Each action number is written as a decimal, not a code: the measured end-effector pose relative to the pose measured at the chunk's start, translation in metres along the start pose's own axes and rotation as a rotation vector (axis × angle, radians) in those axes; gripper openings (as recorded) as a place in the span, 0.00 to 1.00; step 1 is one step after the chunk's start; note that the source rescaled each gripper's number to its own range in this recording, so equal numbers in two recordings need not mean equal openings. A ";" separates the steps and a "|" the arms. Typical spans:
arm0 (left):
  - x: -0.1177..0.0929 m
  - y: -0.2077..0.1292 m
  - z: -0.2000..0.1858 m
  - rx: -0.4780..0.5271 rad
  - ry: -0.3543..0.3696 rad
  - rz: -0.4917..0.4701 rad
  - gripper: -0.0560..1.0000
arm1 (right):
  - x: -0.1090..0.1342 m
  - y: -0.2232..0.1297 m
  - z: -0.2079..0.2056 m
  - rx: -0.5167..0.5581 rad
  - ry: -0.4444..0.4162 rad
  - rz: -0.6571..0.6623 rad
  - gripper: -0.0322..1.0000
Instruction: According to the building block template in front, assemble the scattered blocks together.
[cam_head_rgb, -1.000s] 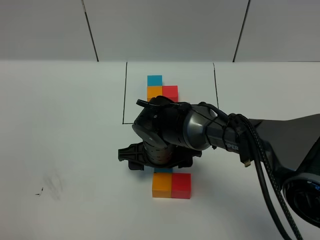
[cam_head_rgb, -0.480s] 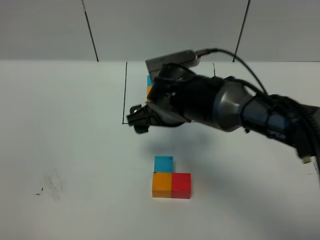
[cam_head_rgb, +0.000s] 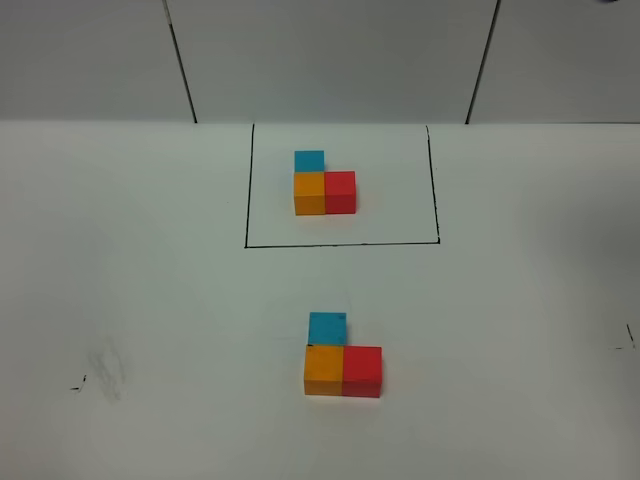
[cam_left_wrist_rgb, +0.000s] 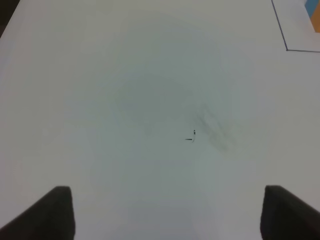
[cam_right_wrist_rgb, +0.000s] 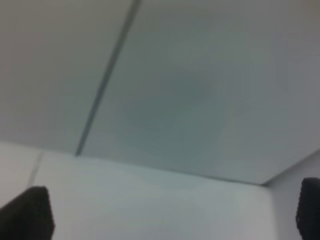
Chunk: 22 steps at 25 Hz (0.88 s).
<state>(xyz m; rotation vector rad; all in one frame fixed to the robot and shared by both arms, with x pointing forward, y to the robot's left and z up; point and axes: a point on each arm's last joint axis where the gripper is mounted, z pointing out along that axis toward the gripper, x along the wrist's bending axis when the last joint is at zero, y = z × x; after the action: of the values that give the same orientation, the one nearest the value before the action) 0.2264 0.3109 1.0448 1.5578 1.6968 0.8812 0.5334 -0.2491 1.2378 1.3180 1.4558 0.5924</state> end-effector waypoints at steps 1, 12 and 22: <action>0.000 0.000 0.000 0.000 0.000 0.000 0.69 | -0.027 0.001 -0.013 -0.022 -0.055 0.004 1.00; 0.000 0.000 0.000 0.000 0.000 0.000 0.69 | -0.148 -0.049 -0.196 -0.034 -0.297 0.026 1.00; 0.000 0.000 0.000 0.000 0.000 0.000 0.69 | -0.127 -0.145 -0.291 -0.215 -0.070 -0.003 1.00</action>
<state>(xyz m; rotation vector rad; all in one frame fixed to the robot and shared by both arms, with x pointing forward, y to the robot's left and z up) 0.2264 0.3109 1.0448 1.5578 1.6968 0.8812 0.1937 -0.3270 1.2564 1.1564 1.2985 0.6750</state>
